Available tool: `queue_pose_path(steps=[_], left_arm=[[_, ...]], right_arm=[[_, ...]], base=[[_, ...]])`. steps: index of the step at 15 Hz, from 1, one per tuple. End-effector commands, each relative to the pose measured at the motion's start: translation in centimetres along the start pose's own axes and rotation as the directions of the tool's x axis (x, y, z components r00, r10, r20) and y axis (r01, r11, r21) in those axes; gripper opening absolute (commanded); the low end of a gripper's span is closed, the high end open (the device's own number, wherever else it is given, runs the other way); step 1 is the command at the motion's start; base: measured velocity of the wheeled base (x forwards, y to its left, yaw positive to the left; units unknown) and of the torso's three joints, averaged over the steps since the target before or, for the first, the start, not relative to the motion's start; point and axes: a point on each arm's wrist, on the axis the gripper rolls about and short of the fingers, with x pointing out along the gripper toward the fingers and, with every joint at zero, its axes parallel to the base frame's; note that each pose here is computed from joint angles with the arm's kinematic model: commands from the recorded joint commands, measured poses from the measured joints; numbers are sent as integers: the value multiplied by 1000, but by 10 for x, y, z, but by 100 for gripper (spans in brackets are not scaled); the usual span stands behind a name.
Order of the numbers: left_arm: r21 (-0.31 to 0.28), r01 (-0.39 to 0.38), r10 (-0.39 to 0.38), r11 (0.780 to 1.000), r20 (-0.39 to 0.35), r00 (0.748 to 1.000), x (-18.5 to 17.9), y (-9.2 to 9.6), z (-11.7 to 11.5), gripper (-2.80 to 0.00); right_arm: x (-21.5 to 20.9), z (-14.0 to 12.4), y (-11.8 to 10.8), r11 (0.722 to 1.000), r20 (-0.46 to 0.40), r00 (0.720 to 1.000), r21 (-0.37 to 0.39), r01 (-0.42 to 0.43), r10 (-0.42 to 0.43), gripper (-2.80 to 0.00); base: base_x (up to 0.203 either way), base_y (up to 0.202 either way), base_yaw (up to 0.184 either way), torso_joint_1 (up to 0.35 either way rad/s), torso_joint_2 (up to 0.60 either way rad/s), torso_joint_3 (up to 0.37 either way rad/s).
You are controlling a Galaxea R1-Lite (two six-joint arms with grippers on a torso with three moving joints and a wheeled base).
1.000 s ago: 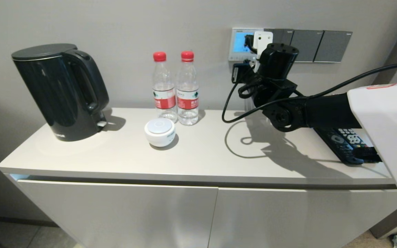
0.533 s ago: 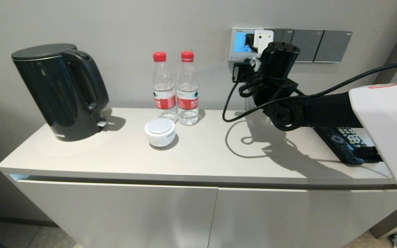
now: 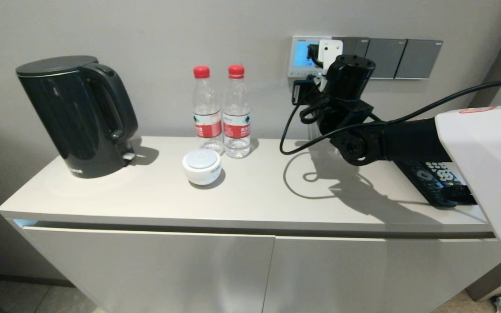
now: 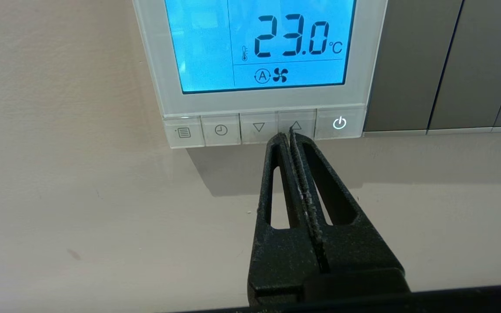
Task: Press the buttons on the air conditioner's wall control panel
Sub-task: Press the temperature increase button
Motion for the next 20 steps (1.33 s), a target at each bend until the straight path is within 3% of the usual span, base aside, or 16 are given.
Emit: queue_pose_path(steps=[1,5,14,17,20], left_arm=[[-1,1,-1,1000,1,1000,0,0,0,-280],[-1,1,-1,1000,1,1000,0,0,0,-280],[-1,1,-1,1000,1,1000,0,0,0,-280],[-1,1,-1,1000,1,1000,0,0,0,-280],[-1,1,-1,1000,1,1000,0,0,0,-280]], right_arm=[[-3,5,3,1000,11,1000,8,-4,4,-280],[-14,23,9,999,33,999,22,-27,26,-280],[-16,22,6,1000,24,999,15,-25,24,-280],[-27,26,0,1000,22,999,13,-24,23,-280],[-45,48,-21,1000,30,999,16,21,-21,-280]], base=[[0,0,0,0,0,0],[0,0,0,0,0,0],[0,0,0,0,0,0],[0,0,0,0,0,0],[0,0,0,0,0,0]])
